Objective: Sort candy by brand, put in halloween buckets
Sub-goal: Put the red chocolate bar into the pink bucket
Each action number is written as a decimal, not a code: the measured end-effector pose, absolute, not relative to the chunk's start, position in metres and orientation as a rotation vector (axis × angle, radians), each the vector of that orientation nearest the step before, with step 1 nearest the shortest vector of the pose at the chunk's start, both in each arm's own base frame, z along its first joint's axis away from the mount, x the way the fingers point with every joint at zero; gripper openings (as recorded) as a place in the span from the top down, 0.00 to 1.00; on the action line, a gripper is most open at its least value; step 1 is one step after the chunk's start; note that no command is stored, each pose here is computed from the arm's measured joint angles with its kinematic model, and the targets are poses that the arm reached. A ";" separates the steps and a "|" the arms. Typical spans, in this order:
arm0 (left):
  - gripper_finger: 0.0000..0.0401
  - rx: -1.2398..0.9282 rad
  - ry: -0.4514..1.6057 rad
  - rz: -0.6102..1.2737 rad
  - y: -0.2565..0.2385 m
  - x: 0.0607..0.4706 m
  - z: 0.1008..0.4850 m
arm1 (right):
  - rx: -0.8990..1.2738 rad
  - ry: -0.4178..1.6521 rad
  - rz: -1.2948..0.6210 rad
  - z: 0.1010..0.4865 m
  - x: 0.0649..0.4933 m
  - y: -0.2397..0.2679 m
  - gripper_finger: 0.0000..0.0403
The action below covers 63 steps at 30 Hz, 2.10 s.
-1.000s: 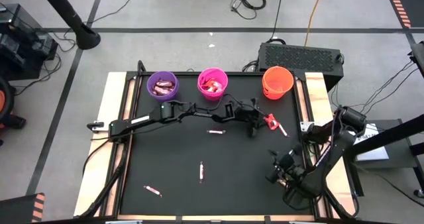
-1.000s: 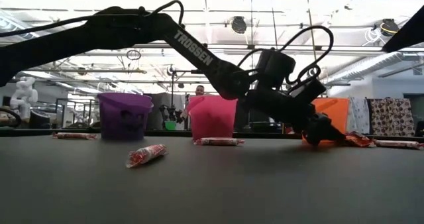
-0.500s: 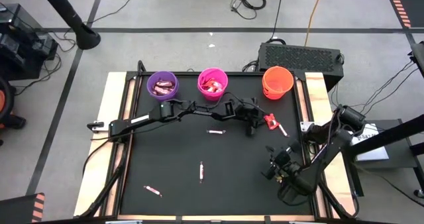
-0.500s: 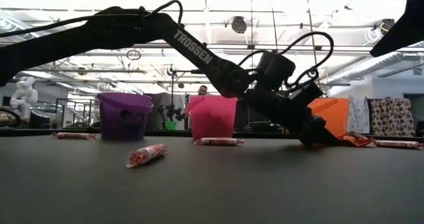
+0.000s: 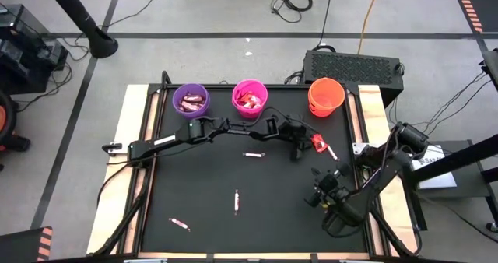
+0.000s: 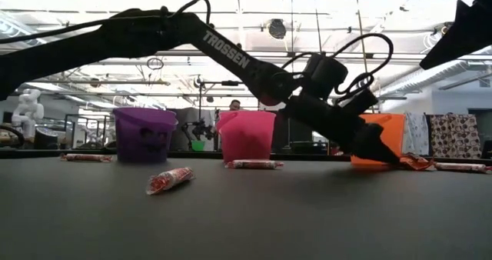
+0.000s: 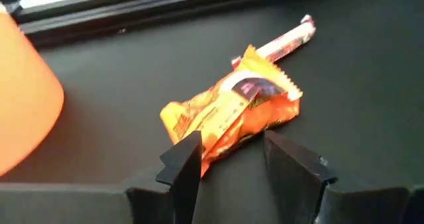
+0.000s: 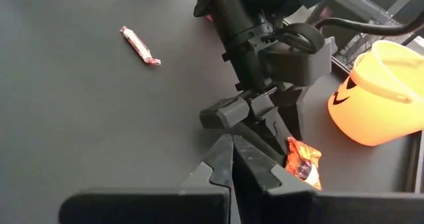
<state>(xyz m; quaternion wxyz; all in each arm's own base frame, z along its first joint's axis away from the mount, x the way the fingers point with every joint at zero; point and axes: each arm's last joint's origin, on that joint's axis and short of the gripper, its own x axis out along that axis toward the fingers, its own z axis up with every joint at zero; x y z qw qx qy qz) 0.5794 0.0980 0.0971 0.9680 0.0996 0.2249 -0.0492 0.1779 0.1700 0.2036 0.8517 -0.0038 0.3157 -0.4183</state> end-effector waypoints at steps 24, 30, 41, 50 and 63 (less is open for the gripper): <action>0.98 0.185 0.498 -0.080 0.081 0.582 0.086 | 0.006 0.678 -0.819 0.200 0.185 0.176 1.00; 0.99 0.211 0.545 -0.172 0.043 0.581 0.105 | 0.015 0.677 -0.801 0.199 0.186 0.178 1.00; 1.00 0.275 0.621 -0.290 -0.008 0.560 0.181 | 0.059 0.666 -0.734 0.197 0.193 0.186 1.00; 1.00 0.282 0.878 -0.290 0.013 0.505 0.256 | 0.116 0.641 -0.711 0.196 0.197 0.190 1.00; 1.00 0.053 0.968 0.125 0.150 0.428 0.327 | 0.051 0.669 -0.684 0.196 0.198 0.190 1.00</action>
